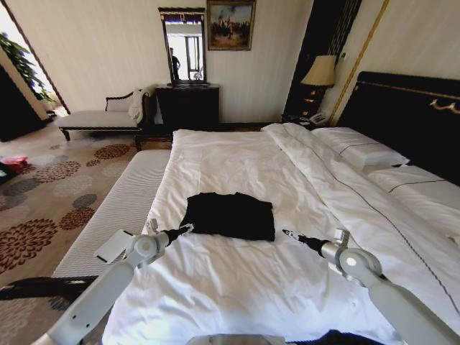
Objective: Fold the clothes on the bed.
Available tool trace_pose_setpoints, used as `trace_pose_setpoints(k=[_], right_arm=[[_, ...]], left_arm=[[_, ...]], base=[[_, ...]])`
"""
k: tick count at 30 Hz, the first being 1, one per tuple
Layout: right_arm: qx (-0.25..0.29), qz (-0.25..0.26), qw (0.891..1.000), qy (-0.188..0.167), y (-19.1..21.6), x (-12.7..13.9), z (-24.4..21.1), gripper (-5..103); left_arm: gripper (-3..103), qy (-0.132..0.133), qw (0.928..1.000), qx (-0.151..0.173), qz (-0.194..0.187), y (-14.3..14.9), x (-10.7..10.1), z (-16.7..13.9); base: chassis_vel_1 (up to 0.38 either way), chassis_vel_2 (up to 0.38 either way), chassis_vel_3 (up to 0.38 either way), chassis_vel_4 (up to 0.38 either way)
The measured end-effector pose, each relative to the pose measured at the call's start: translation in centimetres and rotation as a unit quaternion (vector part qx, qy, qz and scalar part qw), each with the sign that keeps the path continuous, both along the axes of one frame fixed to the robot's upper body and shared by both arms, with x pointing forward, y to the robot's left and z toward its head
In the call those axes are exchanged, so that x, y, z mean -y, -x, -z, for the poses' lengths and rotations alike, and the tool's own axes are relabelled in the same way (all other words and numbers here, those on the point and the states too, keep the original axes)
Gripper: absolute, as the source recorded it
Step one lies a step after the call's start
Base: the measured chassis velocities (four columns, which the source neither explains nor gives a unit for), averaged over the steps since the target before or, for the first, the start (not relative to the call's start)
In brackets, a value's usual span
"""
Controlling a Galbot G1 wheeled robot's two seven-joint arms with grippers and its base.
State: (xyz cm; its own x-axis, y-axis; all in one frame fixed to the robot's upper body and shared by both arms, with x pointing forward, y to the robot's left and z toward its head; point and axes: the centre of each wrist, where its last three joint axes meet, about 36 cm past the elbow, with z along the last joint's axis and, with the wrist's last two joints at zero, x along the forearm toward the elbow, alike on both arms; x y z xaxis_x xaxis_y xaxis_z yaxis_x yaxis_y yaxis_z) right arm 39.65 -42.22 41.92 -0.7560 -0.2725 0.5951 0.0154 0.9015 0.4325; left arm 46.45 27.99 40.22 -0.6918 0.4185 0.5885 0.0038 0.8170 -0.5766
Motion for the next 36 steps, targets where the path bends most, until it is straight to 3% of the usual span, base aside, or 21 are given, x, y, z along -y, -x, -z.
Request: trace_pose_setpoints(k=[6, 10, 13, 15, 18, 25, 30, 36], right_arm=[[-0.002, 0.002, 1.0, 0.005, 0.0, 0.2, 0.3, 100], [-0.003, 0.001, 1.0, 0.007, 0.0, 0.1, 0.5, 100], [-0.004, 0.001, 1.0, 0.009, -0.1, 0.1, 0.7, 100], [-0.004, 0.001, 1.0, 0.009, -0.1, 0.1, 0.7, 100], [-0.005, -0.001, 1.0, 0.01, -0.1, 0.0, 0.8, 100], [-0.004, -0.002, 1.0, 0.009, -0.1, -0.1, 0.7, 100], [-0.006, -0.006, 1.0, -0.012, 0.3, -0.8, 0.8, 100], [-0.013, -0.015, 0.999, -0.034, 0.6, -1.8, 1.0, 100]], left_arm=[[101, 0.005, 0.9999, 0.006, -0.006, -0.6, 0.5, 0.4], [92, 0.007, 0.9999, 0.012, -0.009, -0.6, 0.5, 0.4], [76, 0.005, 0.9998, 0.015, -0.014, -0.3, 0.3, 0.7], [76, 0.004, 0.9998, 0.015, -0.015, -0.3, 0.3, 0.8], [59, 0.003, 0.9997, 0.016, -0.02, -0.1, 0.3, 1.2], [38, 0.004, 0.9996, 0.017, -0.022, 0.0, 0.4, 1.4], [16, 0.001, 0.9996, 0.018, -0.023, 0.3, 0.3, 1.4], [2, -0.002, 0.9995, 0.02, -0.025, 0.3, 0.1, 1.3]], base=[[0.0, 0.0, 0.0, 0.0], [0.0, 0.0, 0.0, 0.0], [0.0, 0.0, 0.0, 0.0], [0.0, 0.0, 0.0, 0.0], [0.0, 0.0, 0.0, 0.0], [0.0, 0.0, 0.0, 0.0], [0.0, 0.0, 0.0, 0.0], [0.0, 0.0, 0.0, 0.0]])
